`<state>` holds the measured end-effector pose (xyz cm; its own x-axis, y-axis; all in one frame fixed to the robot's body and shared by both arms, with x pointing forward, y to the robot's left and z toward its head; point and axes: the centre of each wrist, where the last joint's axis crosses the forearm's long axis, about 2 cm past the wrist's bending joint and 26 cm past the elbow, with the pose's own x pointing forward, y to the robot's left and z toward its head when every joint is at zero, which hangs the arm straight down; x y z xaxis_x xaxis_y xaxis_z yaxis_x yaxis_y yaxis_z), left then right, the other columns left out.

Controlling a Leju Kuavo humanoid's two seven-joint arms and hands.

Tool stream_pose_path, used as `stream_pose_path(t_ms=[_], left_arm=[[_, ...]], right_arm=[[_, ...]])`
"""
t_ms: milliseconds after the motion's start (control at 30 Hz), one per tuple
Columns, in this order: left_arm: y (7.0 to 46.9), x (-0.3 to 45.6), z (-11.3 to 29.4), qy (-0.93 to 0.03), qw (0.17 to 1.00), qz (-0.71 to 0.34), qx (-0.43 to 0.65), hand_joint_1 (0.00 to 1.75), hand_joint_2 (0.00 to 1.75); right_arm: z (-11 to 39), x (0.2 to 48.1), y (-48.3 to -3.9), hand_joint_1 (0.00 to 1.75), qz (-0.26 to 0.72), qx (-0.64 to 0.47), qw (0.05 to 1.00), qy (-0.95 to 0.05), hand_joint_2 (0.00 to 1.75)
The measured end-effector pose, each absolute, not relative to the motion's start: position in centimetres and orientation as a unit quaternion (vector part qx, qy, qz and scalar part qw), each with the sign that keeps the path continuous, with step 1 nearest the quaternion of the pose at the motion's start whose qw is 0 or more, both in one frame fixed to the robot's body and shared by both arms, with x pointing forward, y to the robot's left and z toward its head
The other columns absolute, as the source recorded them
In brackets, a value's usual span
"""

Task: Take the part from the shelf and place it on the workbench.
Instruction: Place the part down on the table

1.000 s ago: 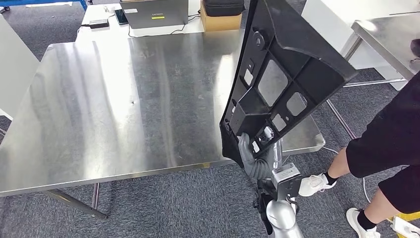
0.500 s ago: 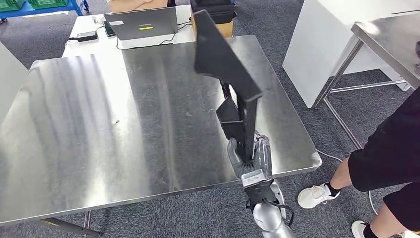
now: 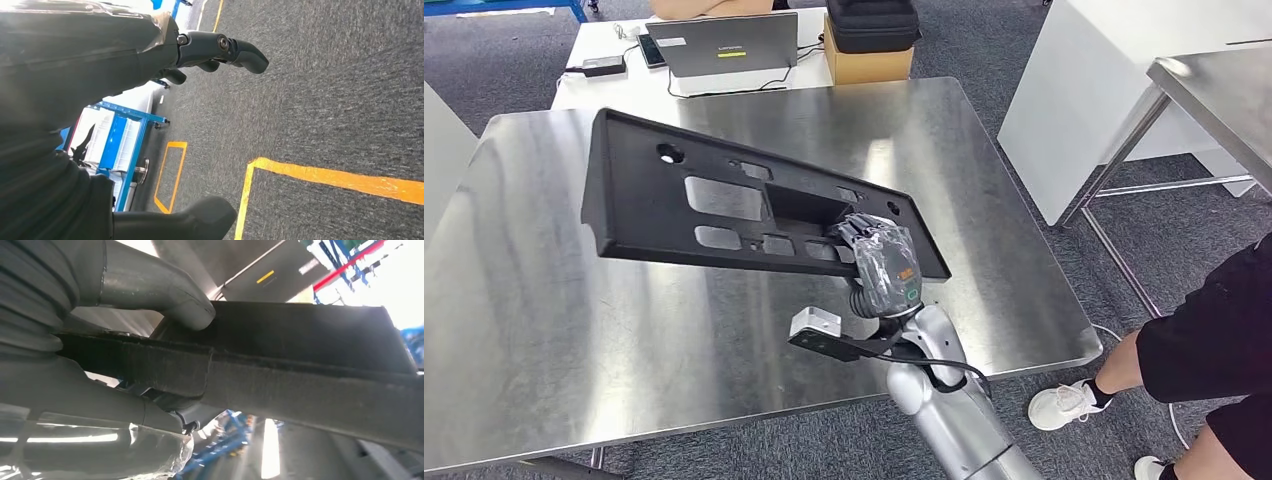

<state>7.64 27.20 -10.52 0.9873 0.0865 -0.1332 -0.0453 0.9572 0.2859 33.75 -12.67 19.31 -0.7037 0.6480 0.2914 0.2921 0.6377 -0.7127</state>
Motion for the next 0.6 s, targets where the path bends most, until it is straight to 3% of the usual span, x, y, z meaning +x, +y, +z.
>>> stream_pose_path(t_ms=[200, 600], left_arm=[[27.1, 7.7, -10.5, 0.071, 0.987, 0.025, 0.140, 0.00, 1.75], [27.0, 8.0, -10.5, 0.067, 0.988, 0.012, 0.135, 0.00, 1.75]], right_arm=[[20.3, 37.4, -10.1, 1.75, 0.406, -0.335, 0.224, -0.820, 1.75], [19.8, 41.7, -9.6, 1.75, 0.539, -0.380, 0.329, -0.676, 1.75]])
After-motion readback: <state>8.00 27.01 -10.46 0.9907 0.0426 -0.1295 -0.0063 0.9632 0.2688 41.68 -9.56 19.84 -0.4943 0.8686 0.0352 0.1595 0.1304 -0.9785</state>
